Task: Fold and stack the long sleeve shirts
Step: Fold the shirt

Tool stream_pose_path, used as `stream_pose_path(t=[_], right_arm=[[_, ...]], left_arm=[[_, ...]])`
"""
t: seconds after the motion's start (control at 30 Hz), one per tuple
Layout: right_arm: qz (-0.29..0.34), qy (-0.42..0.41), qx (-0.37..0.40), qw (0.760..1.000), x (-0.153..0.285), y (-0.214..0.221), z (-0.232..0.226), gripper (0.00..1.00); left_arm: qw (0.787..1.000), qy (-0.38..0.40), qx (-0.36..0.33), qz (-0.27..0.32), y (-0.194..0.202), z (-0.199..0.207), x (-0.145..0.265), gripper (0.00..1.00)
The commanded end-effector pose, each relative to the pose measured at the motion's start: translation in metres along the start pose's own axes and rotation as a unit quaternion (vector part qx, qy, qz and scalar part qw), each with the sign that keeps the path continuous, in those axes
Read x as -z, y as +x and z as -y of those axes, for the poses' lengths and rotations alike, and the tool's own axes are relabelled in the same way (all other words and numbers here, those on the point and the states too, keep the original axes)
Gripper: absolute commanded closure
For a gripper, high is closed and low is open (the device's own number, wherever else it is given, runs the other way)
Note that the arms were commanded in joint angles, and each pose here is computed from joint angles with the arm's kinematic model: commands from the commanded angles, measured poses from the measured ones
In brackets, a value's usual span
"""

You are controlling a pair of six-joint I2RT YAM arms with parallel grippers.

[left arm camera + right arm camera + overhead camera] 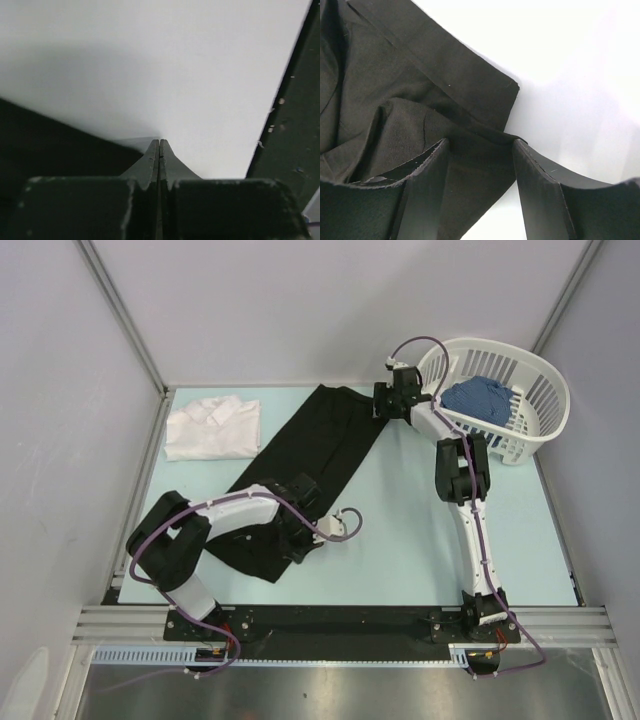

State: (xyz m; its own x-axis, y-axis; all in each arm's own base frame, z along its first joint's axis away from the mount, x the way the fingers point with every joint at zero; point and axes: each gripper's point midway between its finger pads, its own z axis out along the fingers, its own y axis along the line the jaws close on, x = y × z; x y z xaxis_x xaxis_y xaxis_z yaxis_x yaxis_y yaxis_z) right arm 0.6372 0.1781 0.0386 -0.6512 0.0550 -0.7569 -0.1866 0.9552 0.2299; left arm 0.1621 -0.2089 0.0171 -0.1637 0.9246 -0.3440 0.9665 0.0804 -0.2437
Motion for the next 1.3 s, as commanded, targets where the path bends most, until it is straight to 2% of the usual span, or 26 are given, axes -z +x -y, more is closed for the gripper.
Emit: stream_pose_path(t=[0.0,0.03,0.07,0.13,0.17,0.23,0.27,0.3,0.37,0.47,0.5,0.53,0.57,0.6,0.63,0.67,0.7,0.73,0.8,0.83,0.9,0.97,1.1,1.13,1.17,1.27], right_arm=[[0.038,-0.001,0.028,0.999,-0.006,-0.020,-0.009,0.41],[0.043,-0.012,0.037,0.998,-0.001,-0.027,-0.017,0.39],[0.047,-0.024,0.041,0.998,0.004,-0.031,-0.025,0.39],[0.058,-0.054,0.047,0.996,0.015,-0.038,-0.046,0.37],[0.077,-0.081,0.053,0.992,0.037,-0.058,-0.063,0.36],[0.080,-0.107,0.068,0.989,0.052,-0.056,-0.084,0.35],[0.101,-0.125,0.077,0.984,0.079,-0.076,-0.100,0.36],[0.088,-0.133,0.078,0.984,0.084,-0.064,-0.107,0.36],[0.095,-0.148,0.063,0.982,0.115,-0.075,-0.122,0.36],[0.020,-0.164,0.014,0.986,0.136,-0.035,-0.126,0.36],[0.000,-0.177,-0.020,0.984,0.157,-0.030,-0.135,0.36],[-0.052,-0.179,-0.049,0.981,0.158,0.010,-0.131,0.36],[-0.079,-0.202,-0.073,0.973,0.171,0.027,-0.140,0.37],[-0.086,-0.217,-0.118,0.965,0.189,0.028,-0.151,0.38],[-0.134,-0.222,-0.143,0.955,0.196,0.071,-0.151,0.39],[-0.150,-0.233,-0.157,0.948,0.206,0.086,-0.163,0.39],[-0.139,-0.251,-0.180,0.941,0.222,0.083,-0.175,0.40],[-0.170,-0.258,-0.192,0.931,0.230,0.115,-0.186,0.41],[-0.164,-0.285,-0.195,0.924,0.247,0.123,-0.205,0.41],[-0.187,-0.284,-0.190,0.921,0.252,0.147,-0.215,0.41],[-0.202,-0.282,-0.198,0.917,0.258,0.165,-0.228,0.41],[-0.225,-0.276,-0.189,0.915,0.264,0.191,-0.247,0.41],[-0.242,-0.194,-0.142,0.940,0.258,0.237,-0.262,0.41],[-0.264,-0.162,-0.142,0.940,0.253,0.255,-0.258,0.41],[-0.270,-0.159,-0.128,0.941,0.255,0.263,-0.270,0.43],[-0.267,-0.110,-0.092,0.953,0.240,0.279,-0.265,0.43]], left_arm=[[0.998,0.043,-0.031,0.023,-0.017,0.024,0.001,1.00],[0.998,0.045,-0.033,0.028,-0.021,0.024,0.003,1.00],[0.998,0.044,-0.031,0.032,-0.024,0.024,0.004,0.95],[0.998,0.034,-0.010,0.059,-0.035,0.020,0.016,0.83],[0.996,0.030,-0.001,0.083,-0.047,0.016,0.027,0.71],[0.990,0.024,0.037,0.130,-0.056,0.006,0.054,0.61],[0.989,0.013,0.043,0.139,-0.058,0.001,0.064,0.53],[0.989,-0.022,0.048,0.137,-0.052,-0.012,0.076,0.51],[0.990,-0.053,0.044,0.120,-0.042,-0.018,0.086,0.49],[0.979,-0.085,0.079,0.166,-0.037,-0.030,0.117,0.48],[0.968,-0.111,0.119,0.189,-0.027,-0.046,0.133,0.47],[0.957,-0.135,0.132,0.220,-0.028,-0.051,0.153,0.42],[0.944,-0.154,0.159,0.245,-0.027,-0.060,0.168,0.39],[0.927,-0.183,0.190,0.266,-0.016,-0.073,0.186,0.37],[0.913,-0.207,0.199,0.289,-0.017,-0.076,0.205,0.35],[0.896,-0.222,0.223,0.312,-0.017,-0.081,0.219,0.34],[0.882,-0.242,0.242,0.326,-0.011,-0.087,0.231,0.32],[0.867,-0.270,0.242,0.343,-0.012,-0.088,0.247,0.31],[0.847,-0.290,0.268,0.355,-0.006,-0.089,0.255,0.28],[0.833,-0.313,0.274,0.365,-0.005,-0.087,0.266,0.27],[0.820,-0.329,0.292,0.365,0.005,-0.084,0.265,0.24],[0.796,-0.360,0.316,0.371,0.018,-0.081,0.274,0.23],[0.767,-0.387,0.336,0.387,0.034,-0.076,0.279,0.19],[0.759,-0.391,0.342,0.392,0.037,-0.075,0.281,0.18],[0.755,-0.394,0.342,0.397,0.038,-0.072,0.282,0.18],[0.746,-0.401,0.348,0.402,0.044,-0.069,0.286,0.18]])
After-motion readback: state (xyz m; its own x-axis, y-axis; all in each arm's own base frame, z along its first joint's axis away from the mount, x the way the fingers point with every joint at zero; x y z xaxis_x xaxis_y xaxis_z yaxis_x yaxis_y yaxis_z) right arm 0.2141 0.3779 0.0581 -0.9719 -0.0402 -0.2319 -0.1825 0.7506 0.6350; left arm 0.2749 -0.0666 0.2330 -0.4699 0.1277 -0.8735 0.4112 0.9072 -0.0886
